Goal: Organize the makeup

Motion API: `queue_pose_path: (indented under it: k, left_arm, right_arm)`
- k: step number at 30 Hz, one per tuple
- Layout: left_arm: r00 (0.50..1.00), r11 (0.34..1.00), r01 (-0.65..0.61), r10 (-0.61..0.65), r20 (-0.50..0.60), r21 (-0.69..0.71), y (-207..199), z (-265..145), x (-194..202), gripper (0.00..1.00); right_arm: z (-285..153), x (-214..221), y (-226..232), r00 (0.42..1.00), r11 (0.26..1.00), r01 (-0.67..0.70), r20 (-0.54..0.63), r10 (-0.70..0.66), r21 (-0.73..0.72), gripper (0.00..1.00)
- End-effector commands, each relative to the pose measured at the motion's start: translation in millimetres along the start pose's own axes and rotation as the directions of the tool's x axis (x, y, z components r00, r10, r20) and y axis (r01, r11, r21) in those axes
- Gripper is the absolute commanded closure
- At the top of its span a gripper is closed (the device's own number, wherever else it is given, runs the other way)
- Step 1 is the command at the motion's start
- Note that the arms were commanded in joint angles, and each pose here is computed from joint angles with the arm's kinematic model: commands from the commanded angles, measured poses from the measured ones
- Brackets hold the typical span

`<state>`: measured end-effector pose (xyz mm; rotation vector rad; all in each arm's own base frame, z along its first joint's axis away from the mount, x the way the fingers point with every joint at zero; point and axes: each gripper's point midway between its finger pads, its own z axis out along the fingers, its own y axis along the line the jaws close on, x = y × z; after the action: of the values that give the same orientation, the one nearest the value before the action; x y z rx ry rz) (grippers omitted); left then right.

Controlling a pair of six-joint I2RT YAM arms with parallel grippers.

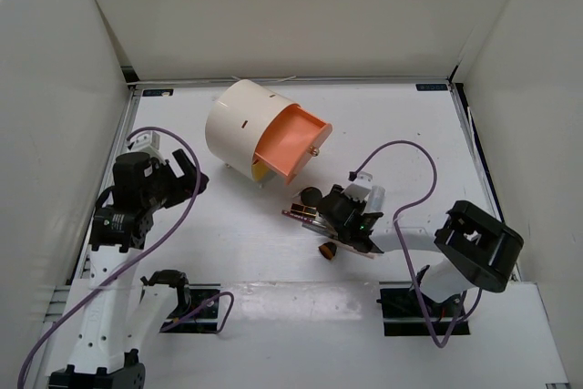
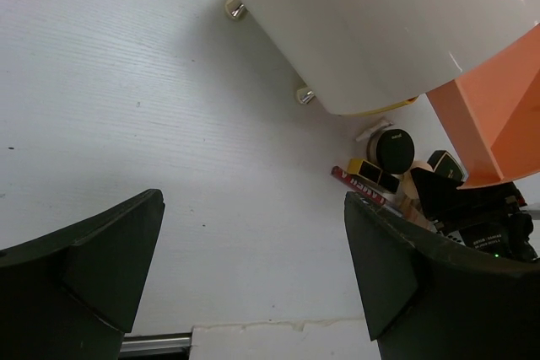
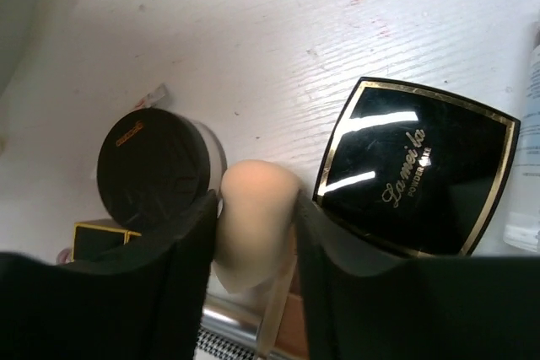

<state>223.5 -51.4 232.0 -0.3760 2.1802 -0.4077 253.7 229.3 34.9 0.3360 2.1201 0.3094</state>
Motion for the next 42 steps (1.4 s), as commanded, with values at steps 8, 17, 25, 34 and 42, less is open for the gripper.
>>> queue_pose_path:
  k: [8, 17, 25, 34, 42]
  left_arm:
    - [0.999, 0.999, -0.022, 0.021, 0.032, 0.031, -8, -11, -9, 0.02]
    - [0.99, 0.985, -0.141, 0.141, 0.007, 0.1, -21, -7, -16, 0.02]
    - [0.982, 0.971, -0.189, 0.191, -0.001, 0.145, -23, 1, -7, 0.02]
    - [0.979, 0.968, -0.19, 0.199, -0.042, 0.163, -21, 9, 5, 0.02]
    - [0.977, 0.97, -0.196, 0.205, -0.051, 0.144, -17, 8, 6, 0.02]
  right_arm:
    - [-6, -22, 14, 0.999, 0.999, -0.021, 0.035, 0.022, -0.03, 0.87]
    - [-70, -125, -10, 0.975, 0.999, -0.028, 0.219, 0.022, 0.025, 0.82]
    - [-112, -236, 85, 0.913, 0.935, 0.309, 0.33, -0.242, -0.171, 0.83]
    - [-75, -223, 202, 0.884, 0.793, 0.466, 0.241, -0.401, -0.393, 0.78]
    - [-60, -210, 215, 0.893, 0.782, 0.45, 0.197, -0.405, -0.431, 0.43]
